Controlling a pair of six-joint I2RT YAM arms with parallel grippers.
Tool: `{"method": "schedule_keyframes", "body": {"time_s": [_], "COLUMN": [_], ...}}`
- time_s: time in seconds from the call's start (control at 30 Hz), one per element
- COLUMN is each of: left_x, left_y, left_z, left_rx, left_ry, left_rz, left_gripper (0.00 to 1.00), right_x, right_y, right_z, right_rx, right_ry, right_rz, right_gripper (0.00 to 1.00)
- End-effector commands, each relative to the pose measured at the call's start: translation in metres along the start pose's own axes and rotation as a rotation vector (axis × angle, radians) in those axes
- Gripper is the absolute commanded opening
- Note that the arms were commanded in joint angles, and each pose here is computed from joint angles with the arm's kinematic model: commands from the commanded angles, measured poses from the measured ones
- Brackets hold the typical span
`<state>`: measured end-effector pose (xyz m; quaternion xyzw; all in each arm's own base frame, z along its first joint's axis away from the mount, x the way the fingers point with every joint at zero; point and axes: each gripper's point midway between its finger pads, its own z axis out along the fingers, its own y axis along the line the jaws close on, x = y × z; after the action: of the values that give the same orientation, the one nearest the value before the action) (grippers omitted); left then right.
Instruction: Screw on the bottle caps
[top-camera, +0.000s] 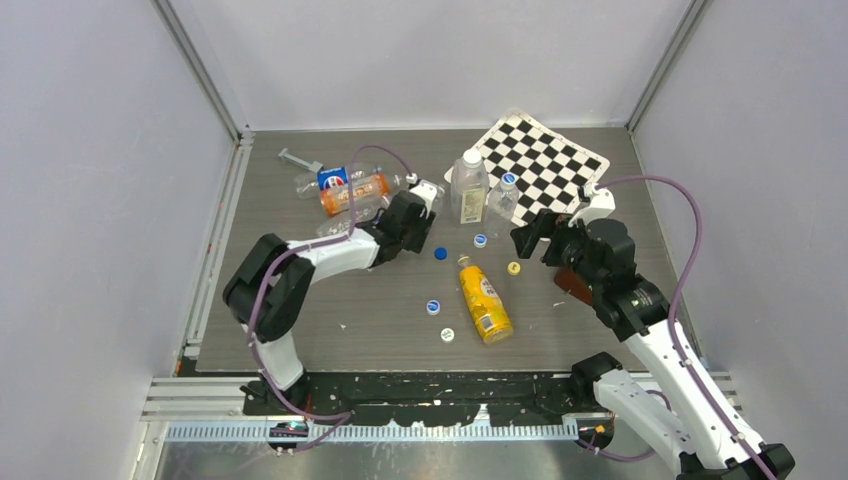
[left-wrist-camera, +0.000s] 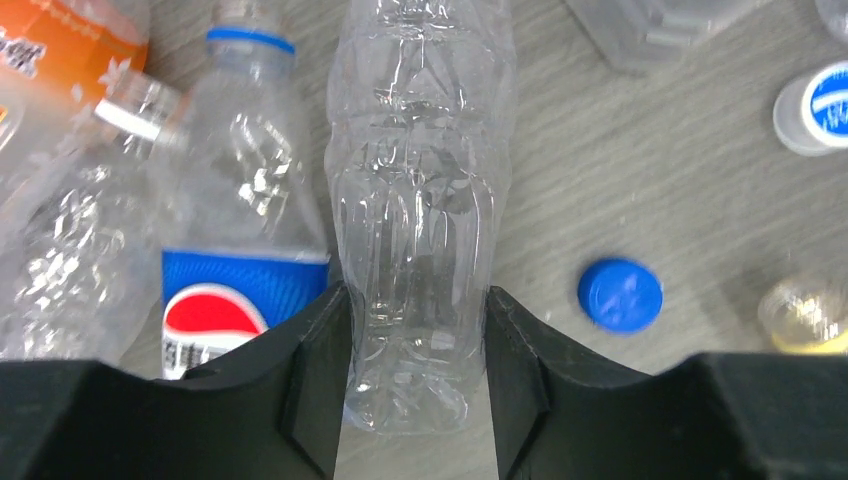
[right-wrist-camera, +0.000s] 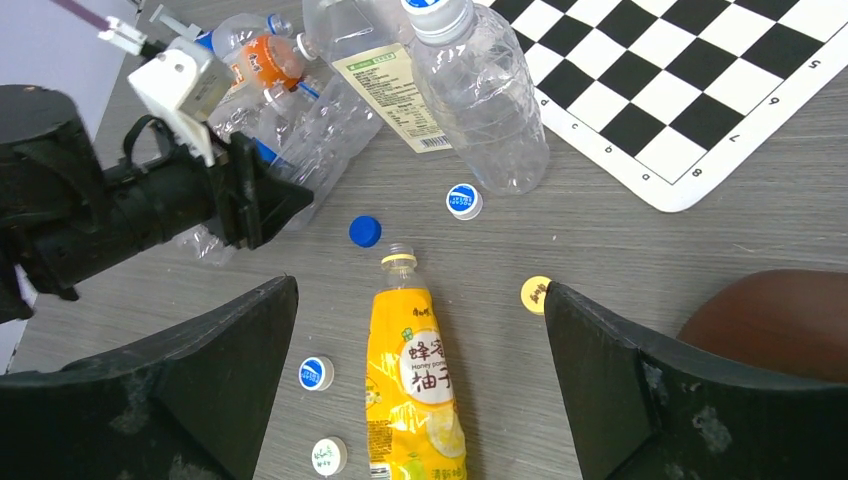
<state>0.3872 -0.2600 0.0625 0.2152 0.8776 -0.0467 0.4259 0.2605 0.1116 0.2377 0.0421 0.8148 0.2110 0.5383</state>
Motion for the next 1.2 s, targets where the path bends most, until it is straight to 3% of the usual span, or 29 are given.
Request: {"method": "schedule_keyframes", "body": {"time_s": [0.0, 0.47, 0.73, 0.83, 1.03, 1.17], "left_x": [-0.013, 0.093, 0.137, 0.146, 0.136, 0.127], "left_y": [0.011, 0.01, 0.0, -0.001, 0.012, 0.012], "left_z": [-0.041, -0.175, -0.191, -0.192, -0.198, -0.206], "left_rx": [-0.005, 0.136, 0.162, 0.16, 0.079, 0.095], "left_ry": [-0.041, 0.226, 0.321, 0.367, 0.389, 0.414], "left_rz": [-0.036, -0.18, -0.251, -0.259, -0.256, -0.216], "left_gripper": [0.42, 0.44, 0.49, 0.59, 0.92, 1.0], "right_x": [-0.007, 0.002, 0.013, 0.016, 0.032, 0.036], "right_y": [0.005, 0.015, 0.013, 0.011, -0.003, -0.005], "right_z": [0.001, 0.002, 0.006, 0.006, 0.008, 0.006], "right_rx": [-0.025, -0.063, -0.051, -0.04, 0.049, 0.072], "right_ry": [-0.02, 0.06, 0.121, 0.14, 0.245, 0.271], "right_rz": [-0.012, -0.004, 0.008, 0.008, 0.0, 0.022], "right_gripper": [1.0, 1.0, 1.0, 1.0, 1.0, 1.0]}}
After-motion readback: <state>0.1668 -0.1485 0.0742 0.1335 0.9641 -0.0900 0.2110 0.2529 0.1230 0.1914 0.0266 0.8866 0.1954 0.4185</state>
